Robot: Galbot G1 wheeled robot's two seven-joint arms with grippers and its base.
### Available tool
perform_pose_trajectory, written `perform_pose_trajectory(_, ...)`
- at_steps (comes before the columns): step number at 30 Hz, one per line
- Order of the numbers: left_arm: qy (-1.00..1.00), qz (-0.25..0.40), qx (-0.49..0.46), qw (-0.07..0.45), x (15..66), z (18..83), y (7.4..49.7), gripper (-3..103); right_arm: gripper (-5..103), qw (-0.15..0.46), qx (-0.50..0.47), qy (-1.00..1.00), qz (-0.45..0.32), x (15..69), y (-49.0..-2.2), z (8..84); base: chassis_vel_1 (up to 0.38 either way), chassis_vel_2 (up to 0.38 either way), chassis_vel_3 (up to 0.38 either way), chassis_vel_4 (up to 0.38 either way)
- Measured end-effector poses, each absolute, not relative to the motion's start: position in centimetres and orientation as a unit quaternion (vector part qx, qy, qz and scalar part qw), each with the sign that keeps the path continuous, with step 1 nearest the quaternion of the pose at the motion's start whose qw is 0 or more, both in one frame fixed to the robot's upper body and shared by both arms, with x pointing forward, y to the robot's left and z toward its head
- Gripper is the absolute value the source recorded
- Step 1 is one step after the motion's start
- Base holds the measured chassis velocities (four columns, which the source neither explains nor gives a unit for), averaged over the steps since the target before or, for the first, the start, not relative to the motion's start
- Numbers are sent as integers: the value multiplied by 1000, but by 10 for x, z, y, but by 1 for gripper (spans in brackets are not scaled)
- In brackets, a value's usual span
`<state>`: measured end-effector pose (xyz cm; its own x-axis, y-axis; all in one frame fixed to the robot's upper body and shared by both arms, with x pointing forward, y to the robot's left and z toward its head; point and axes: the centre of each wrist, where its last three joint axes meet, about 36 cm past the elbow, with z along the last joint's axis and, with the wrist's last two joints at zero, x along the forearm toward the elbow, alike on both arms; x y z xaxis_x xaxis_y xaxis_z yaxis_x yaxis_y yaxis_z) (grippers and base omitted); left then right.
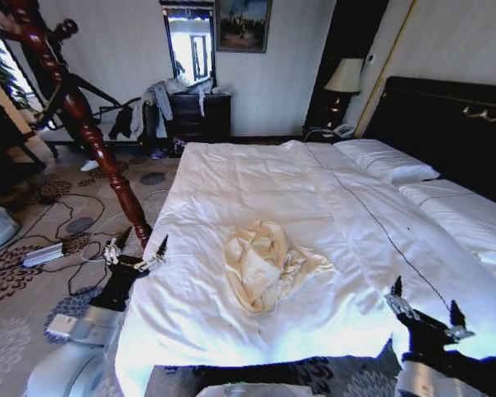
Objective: Pick up the clothes from the bed and hang them on the clothes hanger.
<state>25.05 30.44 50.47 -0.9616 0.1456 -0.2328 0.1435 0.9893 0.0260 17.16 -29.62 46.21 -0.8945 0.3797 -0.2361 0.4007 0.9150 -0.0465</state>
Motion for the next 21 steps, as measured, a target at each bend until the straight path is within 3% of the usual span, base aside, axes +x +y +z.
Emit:
perform_pose_trajectory(4,993,-17,53,108,236,508,296,100,100,148,58,984,-85,190,-329,464,0,0,0,0)
perform_pose_trajectory(5,993,-17,53,108,236,508,296,100,100,148,58,984,-85,190,-329,464,0,0,0,0)
perform_pose_trajectory(9,992,-25,23,119,232,503,286,100,100,97,92,990,49,207,-315,482,0,0,0,0)
perform_pose_trajectory(11,993,-21,18,119,232,501,285,100,100,85,103,990,55,210,-314,484,0,0,0,0)
perform_pose_trajectory(12,993,-19,16,119,233,500,285,100,100,83,105,990,51,212,-315,484,0,0,0,0)
perform_pose_trajectory(14,992,-32,9,120,231,504,285,100,100,117,62,991,-35,220,-330,479,0,0,0,0)
perform_pose_trajectory(17,992,-69,2,105,228,506,283,100,100,152,-2,986,-73,225,-339,477,0,0,0,0)
perform_pose_trajectory(21,994,-52,-22,91,228,488,287,100,100,152,-29,986,-66,234,-342,460,0,0,0,0)
